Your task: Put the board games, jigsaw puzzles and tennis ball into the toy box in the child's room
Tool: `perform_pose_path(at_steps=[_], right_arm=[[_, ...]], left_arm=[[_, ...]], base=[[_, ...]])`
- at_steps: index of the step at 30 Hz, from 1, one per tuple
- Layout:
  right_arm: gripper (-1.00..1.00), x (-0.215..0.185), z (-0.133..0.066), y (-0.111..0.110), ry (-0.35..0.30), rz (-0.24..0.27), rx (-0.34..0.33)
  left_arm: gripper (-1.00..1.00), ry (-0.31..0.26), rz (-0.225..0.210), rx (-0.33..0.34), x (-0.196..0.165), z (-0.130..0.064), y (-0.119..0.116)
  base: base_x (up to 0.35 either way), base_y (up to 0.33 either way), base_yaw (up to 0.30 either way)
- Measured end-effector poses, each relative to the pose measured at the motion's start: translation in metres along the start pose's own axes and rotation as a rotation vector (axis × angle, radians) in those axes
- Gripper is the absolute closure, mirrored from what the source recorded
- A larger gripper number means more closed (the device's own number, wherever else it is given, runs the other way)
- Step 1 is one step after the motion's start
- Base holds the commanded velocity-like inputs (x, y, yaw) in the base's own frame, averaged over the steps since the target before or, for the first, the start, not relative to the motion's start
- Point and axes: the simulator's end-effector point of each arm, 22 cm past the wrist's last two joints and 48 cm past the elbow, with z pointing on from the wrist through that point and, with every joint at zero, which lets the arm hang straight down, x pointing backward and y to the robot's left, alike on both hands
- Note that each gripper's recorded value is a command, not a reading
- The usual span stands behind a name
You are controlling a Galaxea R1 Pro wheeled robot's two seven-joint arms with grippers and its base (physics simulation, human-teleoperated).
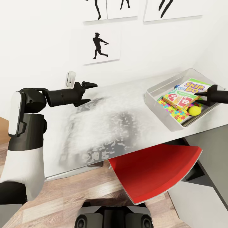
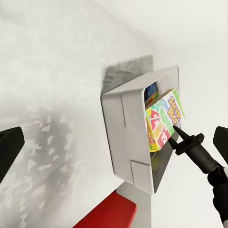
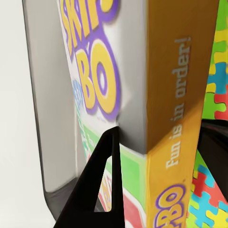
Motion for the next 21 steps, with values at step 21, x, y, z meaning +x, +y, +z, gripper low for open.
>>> perform_pose_path(at_steps=[21], right_arm=[[1.00,0.0012,0.0009,0.0004,0.001,-0.003,-0.006]], left_arm=[[-1.00,0.000,0.001,0.002,-0.0002,-0.0001,-0.0008]], base=[[0.003,0.000,0.000]])
